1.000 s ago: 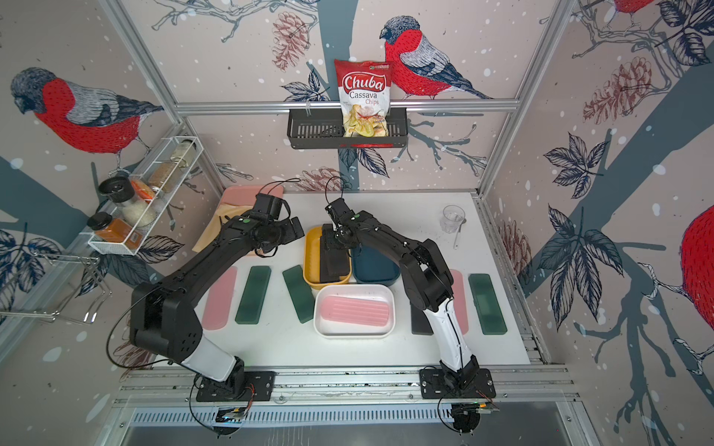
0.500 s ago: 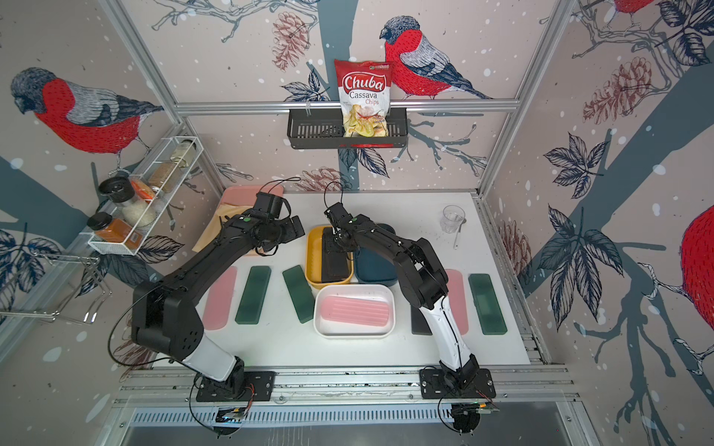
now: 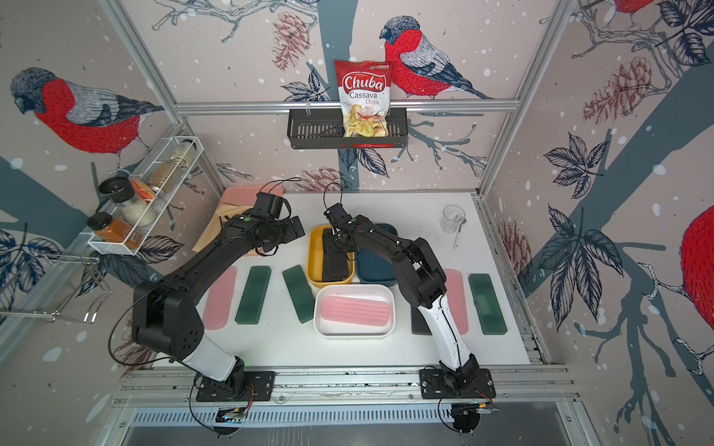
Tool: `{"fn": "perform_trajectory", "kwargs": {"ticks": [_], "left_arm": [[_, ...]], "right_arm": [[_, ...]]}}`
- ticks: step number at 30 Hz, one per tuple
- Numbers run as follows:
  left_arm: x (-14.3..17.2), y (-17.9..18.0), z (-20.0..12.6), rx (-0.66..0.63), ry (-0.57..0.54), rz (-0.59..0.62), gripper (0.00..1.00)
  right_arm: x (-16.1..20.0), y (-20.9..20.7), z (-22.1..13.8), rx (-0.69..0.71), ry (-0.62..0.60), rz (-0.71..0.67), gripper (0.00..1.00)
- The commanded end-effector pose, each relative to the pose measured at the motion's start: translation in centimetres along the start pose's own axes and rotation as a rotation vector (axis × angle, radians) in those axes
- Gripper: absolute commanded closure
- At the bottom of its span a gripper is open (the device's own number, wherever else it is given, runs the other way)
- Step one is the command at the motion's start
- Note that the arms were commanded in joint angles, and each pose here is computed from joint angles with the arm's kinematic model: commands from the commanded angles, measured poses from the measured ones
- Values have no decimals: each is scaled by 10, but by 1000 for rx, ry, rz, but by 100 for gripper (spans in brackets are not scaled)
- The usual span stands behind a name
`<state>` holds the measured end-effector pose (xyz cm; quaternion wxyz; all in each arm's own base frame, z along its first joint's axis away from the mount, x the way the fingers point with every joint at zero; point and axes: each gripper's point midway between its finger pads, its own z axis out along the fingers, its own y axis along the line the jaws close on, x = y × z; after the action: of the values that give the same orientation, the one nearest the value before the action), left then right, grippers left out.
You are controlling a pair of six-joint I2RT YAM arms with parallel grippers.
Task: Place the pencil cases by color into the storage box
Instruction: Place the pencil case at the storage box.
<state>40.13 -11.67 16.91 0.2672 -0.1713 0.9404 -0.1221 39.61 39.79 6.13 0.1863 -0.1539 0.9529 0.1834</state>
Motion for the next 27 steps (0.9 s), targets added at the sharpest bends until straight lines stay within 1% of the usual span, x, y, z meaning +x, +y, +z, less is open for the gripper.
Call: {"fn": "perform_trajectory", "kwargs": {"ticks": [1,6,10,13,20,27], "left_arm": [[0,1,-1,-5,3,7,2],[0,2,0,-7,5,7,2],[1,2,0,-6,7,7,2],[2,2,-1,-7,10,10,2],[5,4,-4,-14,15,16,2],[6,8,-12,-27,18,22,2]], "right_arm": [[3,-5,6,24,9,-25,47],[5,-7,6,35,16,-26,39],[5,-9,6,45,15,-25,29],[4,-10,6,50,12,-26,24],[-4,-10,2,69,-9,-33,17],[-14,-4,-3,86,-31,-59,15]]}}
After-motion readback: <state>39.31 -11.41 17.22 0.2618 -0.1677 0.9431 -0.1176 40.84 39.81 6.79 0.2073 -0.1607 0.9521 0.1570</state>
